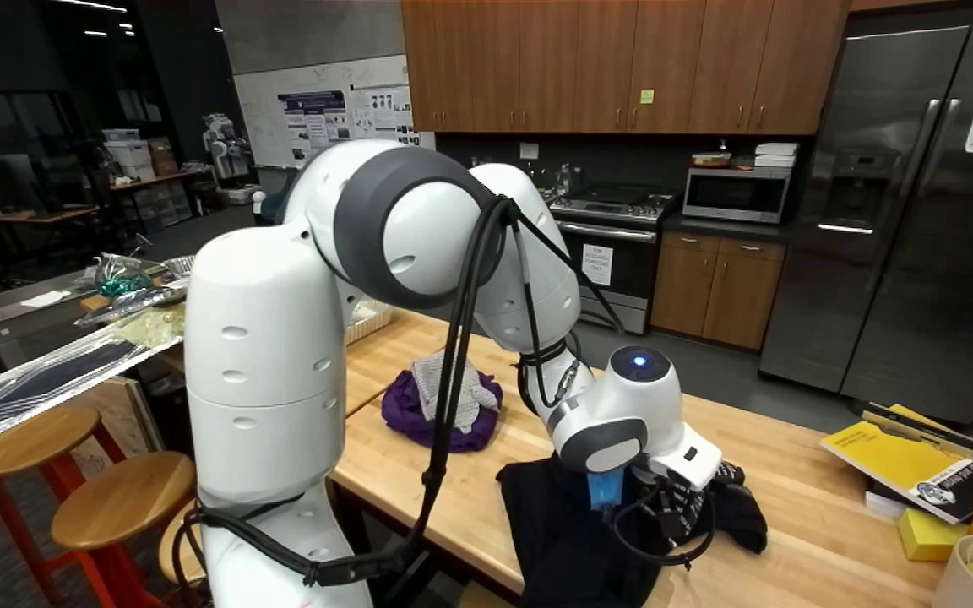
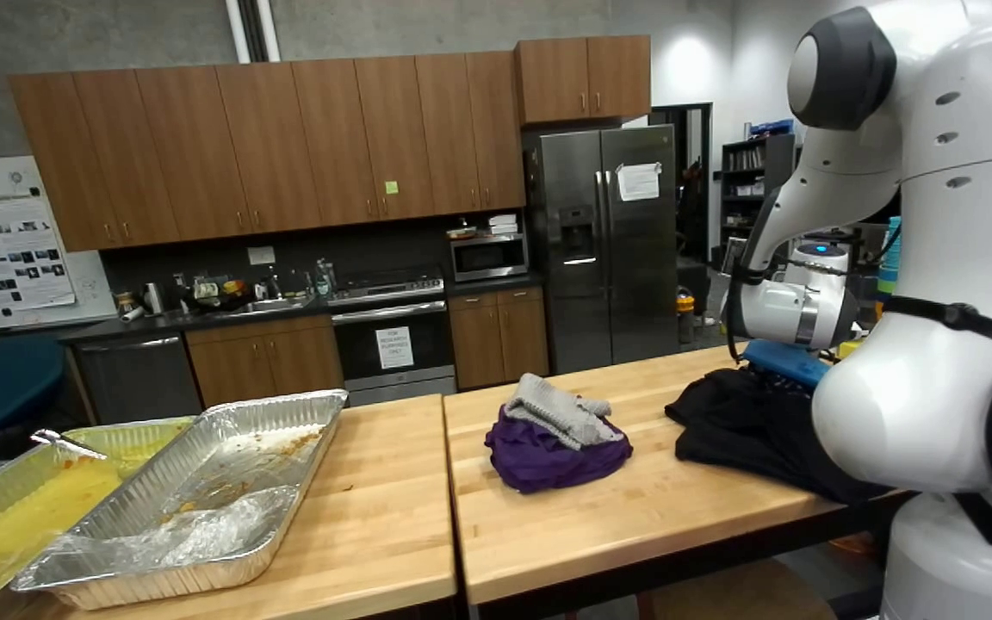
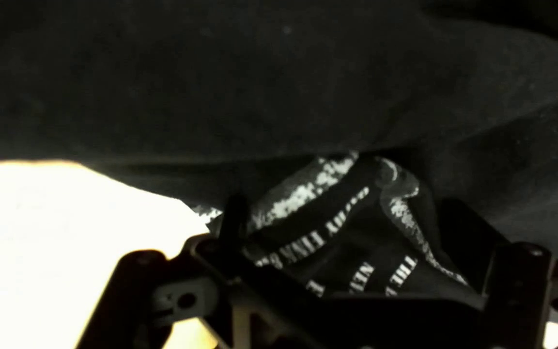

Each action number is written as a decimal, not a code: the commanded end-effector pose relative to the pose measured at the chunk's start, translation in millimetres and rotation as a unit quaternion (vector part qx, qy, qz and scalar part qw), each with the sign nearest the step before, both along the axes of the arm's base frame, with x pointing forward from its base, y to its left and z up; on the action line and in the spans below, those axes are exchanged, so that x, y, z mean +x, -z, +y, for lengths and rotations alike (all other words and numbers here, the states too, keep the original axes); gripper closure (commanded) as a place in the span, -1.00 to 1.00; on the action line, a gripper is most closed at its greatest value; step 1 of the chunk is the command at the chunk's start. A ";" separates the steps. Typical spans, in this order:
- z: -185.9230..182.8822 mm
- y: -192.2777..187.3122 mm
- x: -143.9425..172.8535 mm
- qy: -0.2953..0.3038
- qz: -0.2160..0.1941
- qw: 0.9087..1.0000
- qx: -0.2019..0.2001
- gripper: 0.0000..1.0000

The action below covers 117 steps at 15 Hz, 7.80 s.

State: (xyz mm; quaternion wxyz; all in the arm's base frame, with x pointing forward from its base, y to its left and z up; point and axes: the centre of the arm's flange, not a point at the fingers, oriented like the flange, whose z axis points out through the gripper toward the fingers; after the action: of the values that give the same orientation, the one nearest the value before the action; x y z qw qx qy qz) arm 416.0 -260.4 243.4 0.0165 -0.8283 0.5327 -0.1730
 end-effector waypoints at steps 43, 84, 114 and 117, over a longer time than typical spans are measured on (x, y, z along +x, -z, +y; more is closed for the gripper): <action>-4.8 -138.2 -5.9 -0.065 -0.121 0.990 -0.020 -1.00; -62.5 -52.6 32.8 0.369 0.041 0.904 0.214 -1.00; 0.7 5.7 103.2 0.255 0.122 0.944 0.171 0.51; -0.1 4.5 102.8 0.250 0.120 0.946 0.170 0.70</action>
State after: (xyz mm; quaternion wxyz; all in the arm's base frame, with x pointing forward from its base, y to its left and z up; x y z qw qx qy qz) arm 523.3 -266.0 247.1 0.0565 -0.6580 0.7506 0.0226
